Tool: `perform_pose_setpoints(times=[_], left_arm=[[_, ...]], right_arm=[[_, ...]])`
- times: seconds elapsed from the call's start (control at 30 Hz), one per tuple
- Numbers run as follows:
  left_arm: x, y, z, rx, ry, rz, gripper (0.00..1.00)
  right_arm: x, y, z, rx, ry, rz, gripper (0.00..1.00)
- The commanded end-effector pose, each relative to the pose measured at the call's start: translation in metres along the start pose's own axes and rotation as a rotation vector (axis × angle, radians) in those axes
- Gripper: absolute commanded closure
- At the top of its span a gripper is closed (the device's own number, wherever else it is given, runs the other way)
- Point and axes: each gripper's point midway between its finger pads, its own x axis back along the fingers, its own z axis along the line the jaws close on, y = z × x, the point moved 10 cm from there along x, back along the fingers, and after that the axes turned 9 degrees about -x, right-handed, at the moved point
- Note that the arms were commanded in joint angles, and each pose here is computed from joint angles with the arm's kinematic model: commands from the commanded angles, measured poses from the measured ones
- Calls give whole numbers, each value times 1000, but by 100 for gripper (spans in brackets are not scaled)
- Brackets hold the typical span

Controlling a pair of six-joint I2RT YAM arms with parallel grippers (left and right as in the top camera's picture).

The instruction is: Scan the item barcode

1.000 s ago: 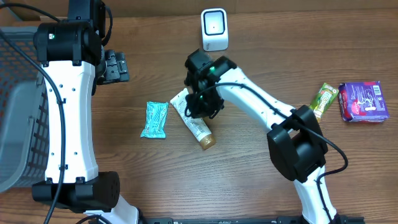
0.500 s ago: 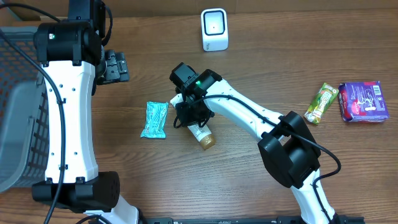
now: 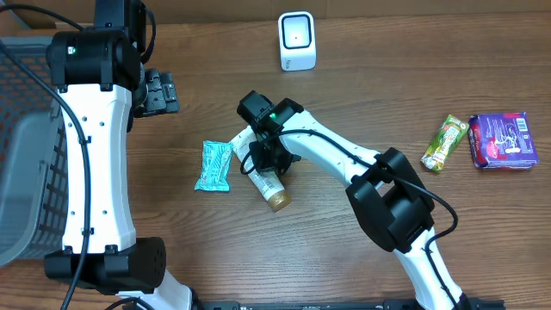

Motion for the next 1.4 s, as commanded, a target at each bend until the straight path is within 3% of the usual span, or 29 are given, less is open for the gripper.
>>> perform_pose_setpoints(times=[0.0, 0.17, 0.27, 0.47, 0.73, 1.1, 1.37], left_arm=[[9, -1, 3, -1, 3, -30, 0], [9, -1, 3, -1, 3, -30, 0], [9, -1, 3, -1, 3, -30, 0], [9, -1, 3, -1, 3, -30, 0], [9, -1, 3, -1, 3, -30, 0], [9, -1, 3, -1, 3, -30, 0], [9, -1, 3, -1, 3, -30, 0]], right_arm=[[4, 6, 1, 1, -4, -19, 96], [49, 14, 8, 85, 60, -42, 84], [72, 9, 17, 136, 131, -22, 83], [63, -15, 39, 158, 301, 131, 92], [35, -39, 50, 142, 282, 194, 96], [-1, -43, 22, -15, 28, 111, 96], [7, -18, -37, -75, -225, 40, 96]])
